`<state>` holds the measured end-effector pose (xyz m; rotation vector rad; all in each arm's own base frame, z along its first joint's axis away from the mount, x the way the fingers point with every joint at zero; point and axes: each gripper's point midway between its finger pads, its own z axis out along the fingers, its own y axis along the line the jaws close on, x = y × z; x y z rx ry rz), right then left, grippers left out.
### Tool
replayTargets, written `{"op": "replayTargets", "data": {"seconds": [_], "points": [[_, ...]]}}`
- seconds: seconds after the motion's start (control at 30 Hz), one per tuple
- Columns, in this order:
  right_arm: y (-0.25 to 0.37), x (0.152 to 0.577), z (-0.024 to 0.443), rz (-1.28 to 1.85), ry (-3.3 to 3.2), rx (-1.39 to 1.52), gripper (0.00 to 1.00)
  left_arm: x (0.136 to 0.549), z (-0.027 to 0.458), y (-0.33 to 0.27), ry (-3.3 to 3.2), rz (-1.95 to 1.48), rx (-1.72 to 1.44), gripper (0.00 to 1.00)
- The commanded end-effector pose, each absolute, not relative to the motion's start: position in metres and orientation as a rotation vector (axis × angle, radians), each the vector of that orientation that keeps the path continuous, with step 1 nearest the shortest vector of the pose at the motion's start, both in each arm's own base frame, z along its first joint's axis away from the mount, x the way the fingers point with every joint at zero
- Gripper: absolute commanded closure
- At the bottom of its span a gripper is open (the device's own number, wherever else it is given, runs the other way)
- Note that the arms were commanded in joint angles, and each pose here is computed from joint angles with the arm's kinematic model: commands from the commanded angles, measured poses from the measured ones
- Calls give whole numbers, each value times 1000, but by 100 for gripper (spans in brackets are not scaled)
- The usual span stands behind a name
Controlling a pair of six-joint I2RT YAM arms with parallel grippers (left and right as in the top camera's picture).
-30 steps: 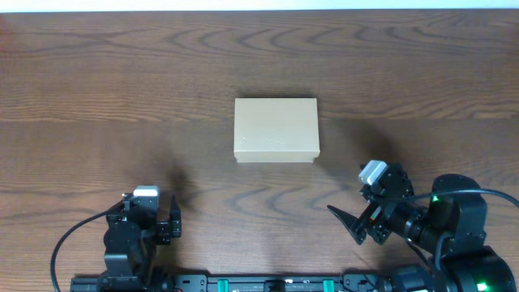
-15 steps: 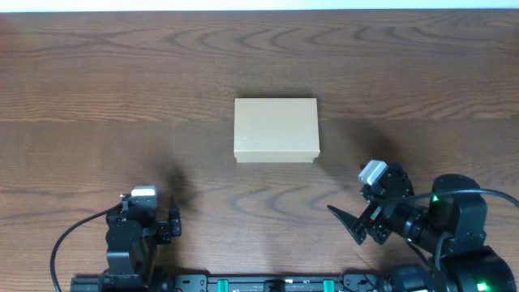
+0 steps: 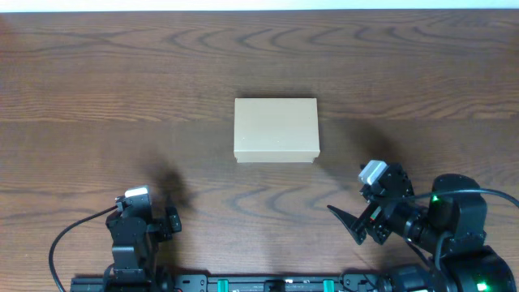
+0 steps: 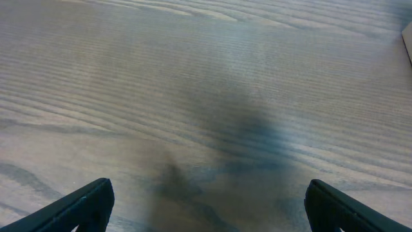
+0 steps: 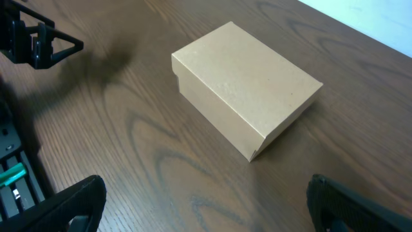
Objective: Pack container
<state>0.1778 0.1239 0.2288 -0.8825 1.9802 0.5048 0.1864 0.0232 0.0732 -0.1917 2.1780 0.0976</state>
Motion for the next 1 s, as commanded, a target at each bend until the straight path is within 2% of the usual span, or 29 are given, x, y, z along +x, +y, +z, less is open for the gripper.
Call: {"op": "replayTargets", "data": {"seconds": [0.0, 0.6, 0.97], "points": [[122, 179, 228, 511, 1994, -859, 1, 186, 68, 24, 2185, 96, -209, 5], [118, 174, 229, 478, 1990, -850, 1, 186, 68, 24, 2185, 96, -209, 4], [45, 188, 165, 119, 2165, -358, 1, 186, 68, 24, 2185, 97, -209, 5]]}}
